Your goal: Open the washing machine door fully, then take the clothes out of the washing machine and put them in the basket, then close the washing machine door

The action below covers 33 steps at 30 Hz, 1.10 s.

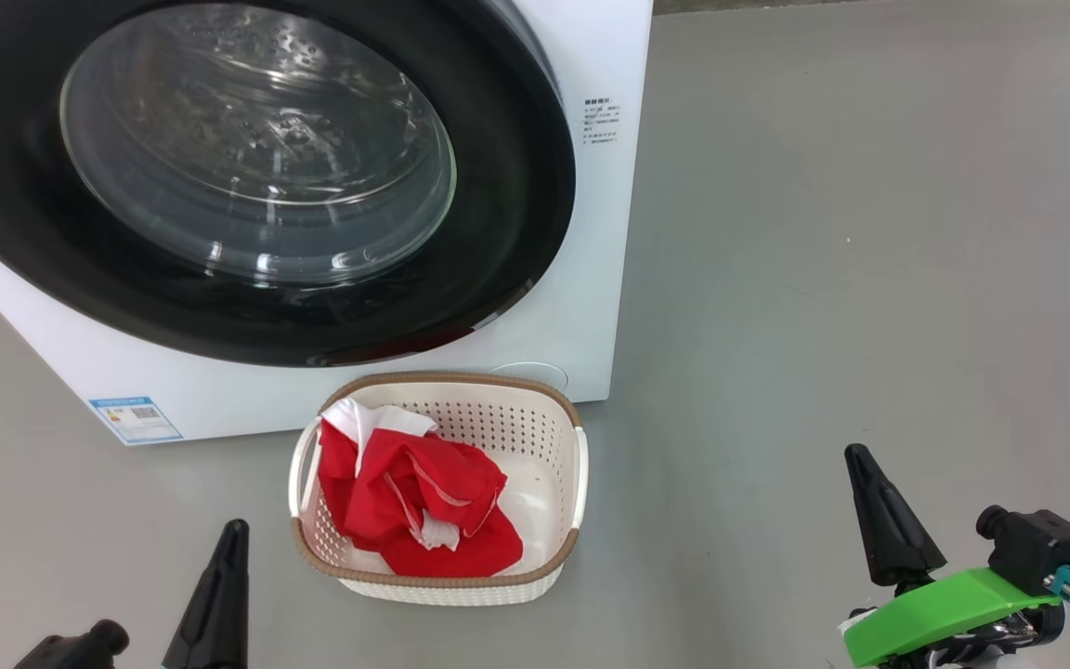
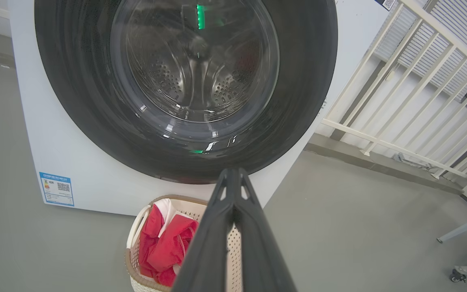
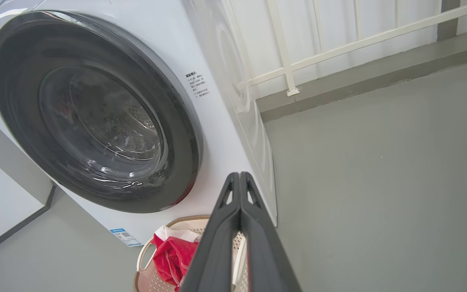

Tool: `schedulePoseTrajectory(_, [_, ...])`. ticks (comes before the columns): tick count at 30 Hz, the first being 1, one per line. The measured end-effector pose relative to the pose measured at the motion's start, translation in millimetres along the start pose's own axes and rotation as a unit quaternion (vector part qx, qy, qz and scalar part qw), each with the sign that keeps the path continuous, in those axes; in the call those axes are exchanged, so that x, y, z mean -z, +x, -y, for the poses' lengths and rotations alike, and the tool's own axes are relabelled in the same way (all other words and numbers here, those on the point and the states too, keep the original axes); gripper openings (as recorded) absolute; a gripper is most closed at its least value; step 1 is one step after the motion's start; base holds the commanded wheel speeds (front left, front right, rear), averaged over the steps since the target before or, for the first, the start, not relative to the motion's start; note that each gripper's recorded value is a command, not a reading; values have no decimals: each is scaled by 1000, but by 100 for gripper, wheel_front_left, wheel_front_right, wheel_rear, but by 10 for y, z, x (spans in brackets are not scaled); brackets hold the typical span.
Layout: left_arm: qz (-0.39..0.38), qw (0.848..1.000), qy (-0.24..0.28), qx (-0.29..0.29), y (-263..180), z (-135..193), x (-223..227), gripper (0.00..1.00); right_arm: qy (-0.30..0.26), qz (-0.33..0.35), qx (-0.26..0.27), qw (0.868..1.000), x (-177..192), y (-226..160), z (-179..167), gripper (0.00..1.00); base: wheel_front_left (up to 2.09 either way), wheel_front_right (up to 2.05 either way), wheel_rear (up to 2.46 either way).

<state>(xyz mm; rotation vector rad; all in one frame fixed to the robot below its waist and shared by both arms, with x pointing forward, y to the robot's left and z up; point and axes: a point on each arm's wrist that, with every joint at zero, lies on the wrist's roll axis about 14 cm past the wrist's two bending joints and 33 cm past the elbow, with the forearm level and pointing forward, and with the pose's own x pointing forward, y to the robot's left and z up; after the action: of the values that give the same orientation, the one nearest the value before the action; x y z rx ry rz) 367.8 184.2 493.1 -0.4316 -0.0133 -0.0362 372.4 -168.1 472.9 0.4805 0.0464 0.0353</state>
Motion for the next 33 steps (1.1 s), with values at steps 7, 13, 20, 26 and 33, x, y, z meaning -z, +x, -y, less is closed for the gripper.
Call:
schedulePoseTrajectory(7, [-6, 999, -41, -10, -7, -35, 24, 0, 49, 0, 11, 999, -11, -3, 39, 0, 0, 0, 0])
schedulePoseTrajectory(13, [-10, 997, -72, -17, -8, -56, 40, 0, 80, 1, 19, 997, -24, -6, 75, 0, 0, 0, 0])
schedulePoseTrajectory(20, [-10, 994, -111, -21, 18, -55, 30, 0, 114, 1, 28, 993, -37, -10, 117, 0, 0, 0, 0])
schedulePoseTrajectory(26, [-12, 989, -144, -27, 15, -72, 41, 0, 145, 1, 33, 989, -40, -13, 137, 0, 0, 0, 0])
schedulePoseTrajectory(33, [-19, 982, -183, -35, 3, -95, 78, 0, 178, -2, 37, 983, -37, -15, 151, 0, 0, 0, 0])
